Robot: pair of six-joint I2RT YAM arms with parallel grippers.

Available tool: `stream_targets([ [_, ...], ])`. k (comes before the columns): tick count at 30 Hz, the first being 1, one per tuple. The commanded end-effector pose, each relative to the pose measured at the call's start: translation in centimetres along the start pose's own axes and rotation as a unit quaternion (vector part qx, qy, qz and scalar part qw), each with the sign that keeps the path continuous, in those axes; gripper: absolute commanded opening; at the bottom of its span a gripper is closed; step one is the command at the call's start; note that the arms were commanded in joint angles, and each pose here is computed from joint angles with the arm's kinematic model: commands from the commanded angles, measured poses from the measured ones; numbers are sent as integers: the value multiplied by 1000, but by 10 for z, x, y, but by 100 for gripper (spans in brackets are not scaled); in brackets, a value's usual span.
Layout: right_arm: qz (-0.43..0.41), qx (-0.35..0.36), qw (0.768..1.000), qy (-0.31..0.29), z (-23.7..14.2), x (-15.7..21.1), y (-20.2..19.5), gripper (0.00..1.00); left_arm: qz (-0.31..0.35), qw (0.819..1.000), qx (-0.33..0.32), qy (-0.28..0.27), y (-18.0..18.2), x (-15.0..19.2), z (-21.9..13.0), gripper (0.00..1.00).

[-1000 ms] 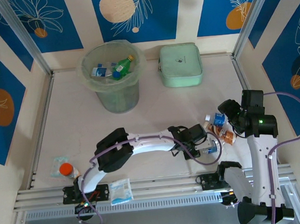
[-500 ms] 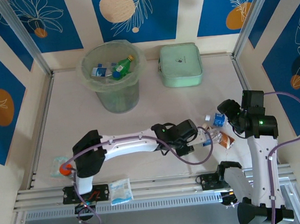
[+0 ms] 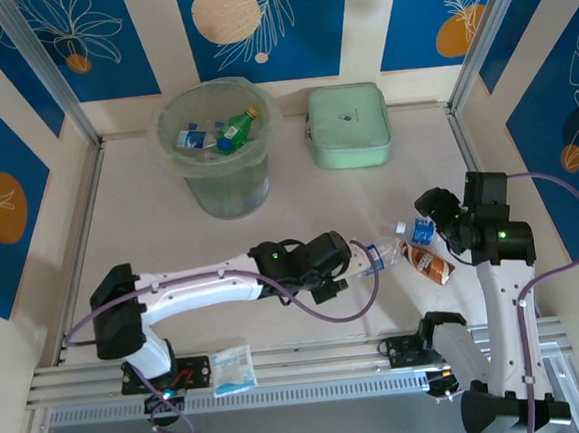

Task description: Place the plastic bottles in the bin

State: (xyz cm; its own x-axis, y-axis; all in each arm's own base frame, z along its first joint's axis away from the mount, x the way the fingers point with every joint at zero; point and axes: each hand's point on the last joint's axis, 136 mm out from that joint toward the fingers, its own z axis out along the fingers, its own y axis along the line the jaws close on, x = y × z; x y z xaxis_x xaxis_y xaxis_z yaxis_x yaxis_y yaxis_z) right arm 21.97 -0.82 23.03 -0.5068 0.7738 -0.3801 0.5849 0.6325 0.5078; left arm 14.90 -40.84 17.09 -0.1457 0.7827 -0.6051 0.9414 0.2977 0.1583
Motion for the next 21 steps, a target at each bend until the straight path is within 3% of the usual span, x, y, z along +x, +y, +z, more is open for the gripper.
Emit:
stream_targets([
  [1, -8, -8, 1000, 15, 7, 8, 5, 80, -33, 999, -21, -15, 17, -6, -23, 13],
  [12, -38, -7, 999, 22, 13, 15, 18, 80, -138, 972, -118, -147, 108, -56, -134, 16],
  [21, -55, -9, 998, 28, 16, 22, 25, 80, -200, 947, -183, -174, 188, -58, -191, 15],
])
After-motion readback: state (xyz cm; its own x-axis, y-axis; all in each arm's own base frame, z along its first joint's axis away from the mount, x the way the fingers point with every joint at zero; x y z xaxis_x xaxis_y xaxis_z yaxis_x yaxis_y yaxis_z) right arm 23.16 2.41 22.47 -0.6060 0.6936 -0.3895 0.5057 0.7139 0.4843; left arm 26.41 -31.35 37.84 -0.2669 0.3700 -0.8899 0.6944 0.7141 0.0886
